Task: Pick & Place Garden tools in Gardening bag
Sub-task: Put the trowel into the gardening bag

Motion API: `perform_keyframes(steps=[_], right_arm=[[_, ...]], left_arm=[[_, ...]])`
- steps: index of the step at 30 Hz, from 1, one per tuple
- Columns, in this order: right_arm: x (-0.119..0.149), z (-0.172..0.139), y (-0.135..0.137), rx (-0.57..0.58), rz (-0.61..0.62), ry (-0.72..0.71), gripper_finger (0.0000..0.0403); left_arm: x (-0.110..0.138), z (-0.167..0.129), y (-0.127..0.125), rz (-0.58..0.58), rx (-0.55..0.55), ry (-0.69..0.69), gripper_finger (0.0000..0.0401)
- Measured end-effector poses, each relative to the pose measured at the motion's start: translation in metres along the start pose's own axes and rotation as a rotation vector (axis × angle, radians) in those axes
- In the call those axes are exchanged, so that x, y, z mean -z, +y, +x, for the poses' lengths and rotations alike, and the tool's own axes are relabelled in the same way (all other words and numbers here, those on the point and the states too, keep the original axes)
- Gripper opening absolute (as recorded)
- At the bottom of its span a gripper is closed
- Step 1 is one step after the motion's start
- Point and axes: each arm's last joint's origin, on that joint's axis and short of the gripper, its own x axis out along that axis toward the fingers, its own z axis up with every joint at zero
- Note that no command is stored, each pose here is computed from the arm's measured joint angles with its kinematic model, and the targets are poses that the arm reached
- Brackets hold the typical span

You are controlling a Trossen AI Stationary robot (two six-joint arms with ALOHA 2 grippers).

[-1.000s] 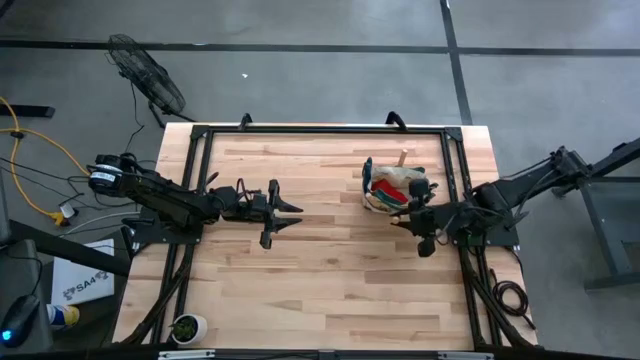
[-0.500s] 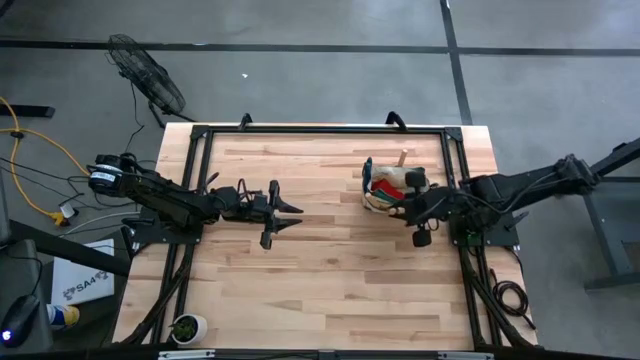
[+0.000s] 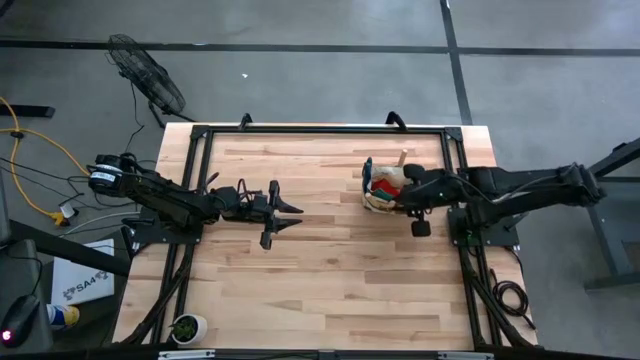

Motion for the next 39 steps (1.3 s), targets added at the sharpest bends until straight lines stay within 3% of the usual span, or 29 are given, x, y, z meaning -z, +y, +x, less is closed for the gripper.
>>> perform_keyframes(steps=[15, 21, 28, 39], right_arm=[[0.010, 0.000, -0.020, -0.003, 0.149, 0.069, 0.0061], [0.011, 0.000, -0.023, 0.015, 0.162, 0.074, 0.0061], [0.011, 0.000, -0.023, 0.011, 0.166, 0.070, 0.0099], [0.008, -0.002, -0.024, 0.015, 0.159, 0.031, 0.0086]], left_arm=[[0.001, 0.000, 0.000, -0.001, 0.000, 0.007, 0.0111], [0.001, 0.000, 0.000, -0.007, 0.000, 0.012, 0.0111], [0.002, 0.000, 0.000, -0.008, -0.001, 0.016, 0.0111], [0.002, 0.000, 0.000, -0.008, -0.001, 0.022, 0.0111]])
